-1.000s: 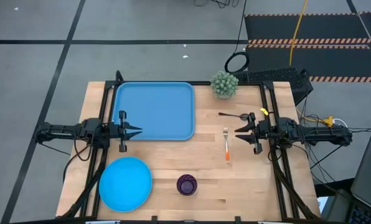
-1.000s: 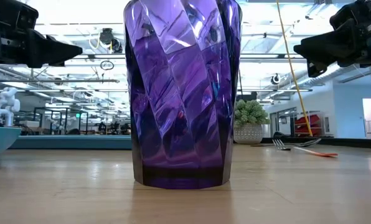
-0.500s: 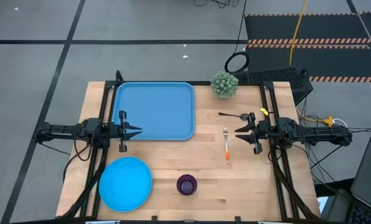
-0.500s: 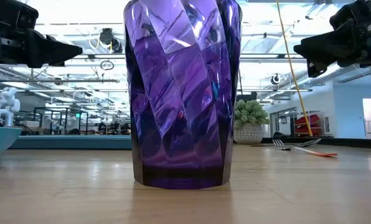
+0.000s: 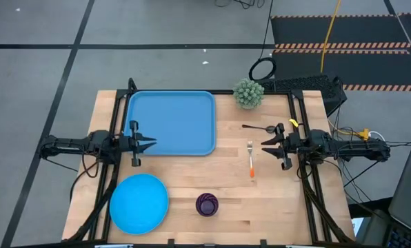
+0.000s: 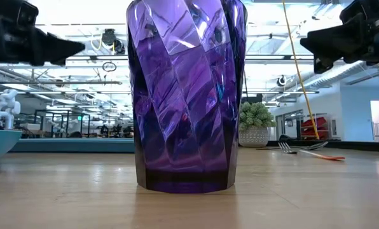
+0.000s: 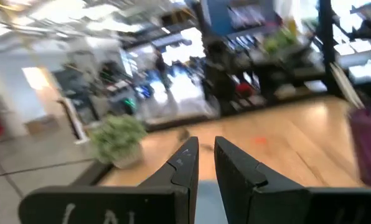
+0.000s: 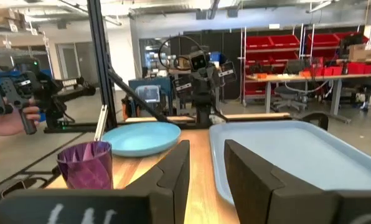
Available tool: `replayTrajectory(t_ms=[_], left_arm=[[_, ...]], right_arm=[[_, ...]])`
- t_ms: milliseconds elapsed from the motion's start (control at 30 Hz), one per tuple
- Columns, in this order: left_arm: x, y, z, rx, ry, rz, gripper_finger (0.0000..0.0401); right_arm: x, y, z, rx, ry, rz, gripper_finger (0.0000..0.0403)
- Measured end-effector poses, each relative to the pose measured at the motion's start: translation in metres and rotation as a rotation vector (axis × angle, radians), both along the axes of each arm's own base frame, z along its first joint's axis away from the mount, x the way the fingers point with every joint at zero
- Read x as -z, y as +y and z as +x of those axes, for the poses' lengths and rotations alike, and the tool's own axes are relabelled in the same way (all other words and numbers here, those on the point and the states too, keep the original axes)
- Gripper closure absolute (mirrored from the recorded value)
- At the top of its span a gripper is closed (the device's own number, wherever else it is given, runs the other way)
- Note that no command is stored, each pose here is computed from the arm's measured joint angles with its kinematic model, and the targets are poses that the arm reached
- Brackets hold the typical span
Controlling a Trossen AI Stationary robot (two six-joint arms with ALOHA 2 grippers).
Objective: Pick and place plate/cup/fork/spoon on tray
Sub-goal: Put the black spoon onto the right side of the blue plastic serving tray
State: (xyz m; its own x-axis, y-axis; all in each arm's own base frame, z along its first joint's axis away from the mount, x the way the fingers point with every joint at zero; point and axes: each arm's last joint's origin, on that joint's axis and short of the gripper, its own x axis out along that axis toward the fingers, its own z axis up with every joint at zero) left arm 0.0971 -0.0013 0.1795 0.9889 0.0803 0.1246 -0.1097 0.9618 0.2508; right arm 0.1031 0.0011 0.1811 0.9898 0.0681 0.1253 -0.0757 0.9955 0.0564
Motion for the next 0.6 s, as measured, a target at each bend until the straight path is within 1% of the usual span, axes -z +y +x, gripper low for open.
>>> replayTrajectory(t_ms=[100,200,300,367,433,600], left_arm=[[-0.007,0.0,-0.001,0.006,-0.077,-0.095,0.0345],[-0.01,0.0,-0.002,0.036,-0.119,-0.236,0.0345],[-0.009,0.0,-0.002,0.074,-0.124,-0.381,0.0345],[-0.007,-0.001,-0.001,0.092,-0.103,-0.428,0.0345],[-0.005,-0.001,-0.001,0.102,-0.08,-0.453,0.0345],[0.0,-0.001,0.0,0.108,-0.041,-0.568,0.0345]], right_arm=[[-0.003,0.0,0.0,-0.005,-0.025,0.034,0.031],[-0.007,0.0,-0.001,-0.018,-0.072,0.106,0.031],[-0.013,0.0,-0.003,-0.036,-0.128,0.178,0.031],[-0.017,0.0,-0.004,-0.045,-0.163,0.206,0.031],[-0.02,0.0,-0.005,-0.047,-0.197,0.207,0.031],[-0.025,0.0,-0.006,-0.053,-0.249,0.207,0.031]])
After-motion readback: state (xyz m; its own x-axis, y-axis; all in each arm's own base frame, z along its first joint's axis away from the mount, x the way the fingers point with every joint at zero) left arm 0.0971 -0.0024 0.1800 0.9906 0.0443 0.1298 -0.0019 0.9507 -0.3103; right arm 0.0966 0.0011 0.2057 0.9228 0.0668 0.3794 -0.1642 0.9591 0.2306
